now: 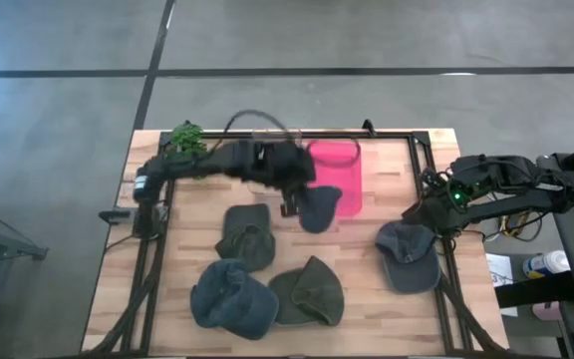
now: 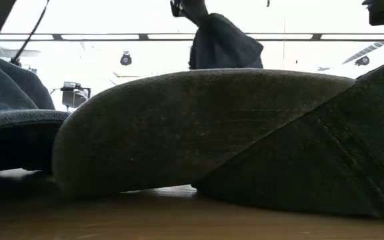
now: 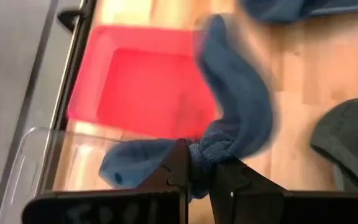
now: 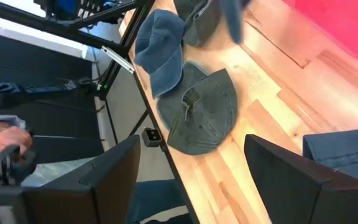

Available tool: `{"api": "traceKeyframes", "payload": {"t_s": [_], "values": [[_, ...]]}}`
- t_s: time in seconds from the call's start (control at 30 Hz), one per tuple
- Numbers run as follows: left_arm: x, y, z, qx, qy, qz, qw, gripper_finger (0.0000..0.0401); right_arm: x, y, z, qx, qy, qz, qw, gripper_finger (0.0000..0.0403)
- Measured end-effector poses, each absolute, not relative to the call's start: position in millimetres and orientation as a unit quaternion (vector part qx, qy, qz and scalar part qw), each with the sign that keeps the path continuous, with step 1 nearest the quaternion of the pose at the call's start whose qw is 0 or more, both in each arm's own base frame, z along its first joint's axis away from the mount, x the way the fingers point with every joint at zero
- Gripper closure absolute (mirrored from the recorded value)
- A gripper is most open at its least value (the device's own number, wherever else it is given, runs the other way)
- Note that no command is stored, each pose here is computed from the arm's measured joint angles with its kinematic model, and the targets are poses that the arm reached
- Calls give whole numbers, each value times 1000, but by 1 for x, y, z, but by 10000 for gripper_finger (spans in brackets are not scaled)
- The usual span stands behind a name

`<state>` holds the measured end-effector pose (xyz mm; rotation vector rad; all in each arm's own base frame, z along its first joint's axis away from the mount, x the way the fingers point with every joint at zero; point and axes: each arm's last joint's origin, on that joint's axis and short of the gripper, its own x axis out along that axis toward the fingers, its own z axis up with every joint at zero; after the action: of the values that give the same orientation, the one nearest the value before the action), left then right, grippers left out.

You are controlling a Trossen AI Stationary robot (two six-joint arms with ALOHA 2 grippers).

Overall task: Pick & Place hat
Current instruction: Put the middle blue cap into the transparent bin

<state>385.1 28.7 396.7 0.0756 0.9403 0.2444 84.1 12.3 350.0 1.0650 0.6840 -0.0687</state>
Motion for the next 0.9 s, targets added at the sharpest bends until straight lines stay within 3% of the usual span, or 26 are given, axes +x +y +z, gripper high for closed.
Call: {"api": "traceKeyframes", "payload": {"t_s": [0.17,0.33,0.53,0.67,0.9], "values": [[378,87,412,4,461,147,875,375,84,12,350,487,320,-28,812,131],[344,122,427,-63,439,174,879,375,82,12,350,471,320,-21,822,140],[324,150,429,-23,462,224,858,375,83,12,349,456,321,-19,830,149],[321,163,413,0,526,215,823,375,84,12,347,453,325,-20,830,152],[340,167,352,-20,618,137,774,375,85,12,343,452,330,-25,828,156]]}}
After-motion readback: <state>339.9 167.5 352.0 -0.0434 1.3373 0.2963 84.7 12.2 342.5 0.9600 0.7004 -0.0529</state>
